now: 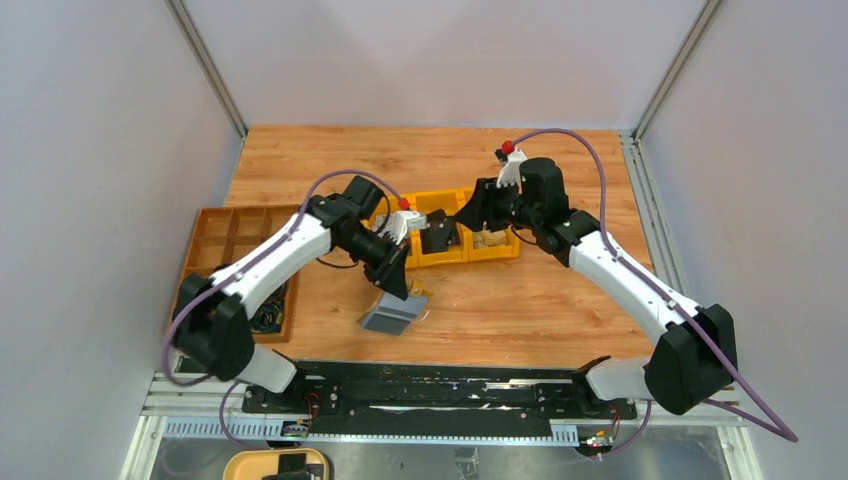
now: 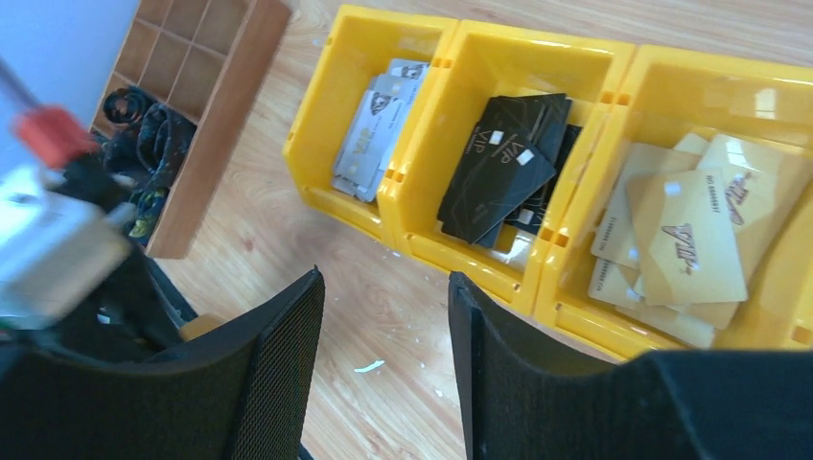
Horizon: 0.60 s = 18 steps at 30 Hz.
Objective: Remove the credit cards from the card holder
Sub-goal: Place the card holder at the center of the board.
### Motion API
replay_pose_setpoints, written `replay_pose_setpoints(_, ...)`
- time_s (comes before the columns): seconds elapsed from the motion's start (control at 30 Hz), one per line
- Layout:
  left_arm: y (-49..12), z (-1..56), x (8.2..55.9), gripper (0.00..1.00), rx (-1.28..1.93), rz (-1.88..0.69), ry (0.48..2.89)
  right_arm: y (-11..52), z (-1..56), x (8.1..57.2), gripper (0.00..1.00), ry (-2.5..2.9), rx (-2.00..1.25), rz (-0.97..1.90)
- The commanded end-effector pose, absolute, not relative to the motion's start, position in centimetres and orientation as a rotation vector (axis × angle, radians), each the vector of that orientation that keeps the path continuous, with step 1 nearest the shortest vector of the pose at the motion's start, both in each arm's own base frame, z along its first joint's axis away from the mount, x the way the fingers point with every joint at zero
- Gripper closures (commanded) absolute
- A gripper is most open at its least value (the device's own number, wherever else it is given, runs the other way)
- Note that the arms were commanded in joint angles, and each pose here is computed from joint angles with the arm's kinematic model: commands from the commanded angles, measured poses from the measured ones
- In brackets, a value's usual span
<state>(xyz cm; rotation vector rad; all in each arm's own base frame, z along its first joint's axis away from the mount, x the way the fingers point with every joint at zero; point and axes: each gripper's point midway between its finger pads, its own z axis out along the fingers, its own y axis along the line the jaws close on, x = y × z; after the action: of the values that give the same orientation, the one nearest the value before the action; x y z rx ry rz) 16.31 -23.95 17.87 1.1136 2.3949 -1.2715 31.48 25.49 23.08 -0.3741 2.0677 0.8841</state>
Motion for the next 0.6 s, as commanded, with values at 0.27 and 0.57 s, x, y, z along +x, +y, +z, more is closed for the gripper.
replay_pose_setpoints(0.27,-21.0,9.4,25.1,1.0,1.697,-0.579,2.071,23.0,24.3,33.8,0.44,2.047,-0.266,0.786)
replay_pose_setpoints(0.57,-18.2,8.7,23.8,0.77,1.961,-0.4,1.79,23.3,23.7,34.3,0.43,2.072,-0.277,0.778)
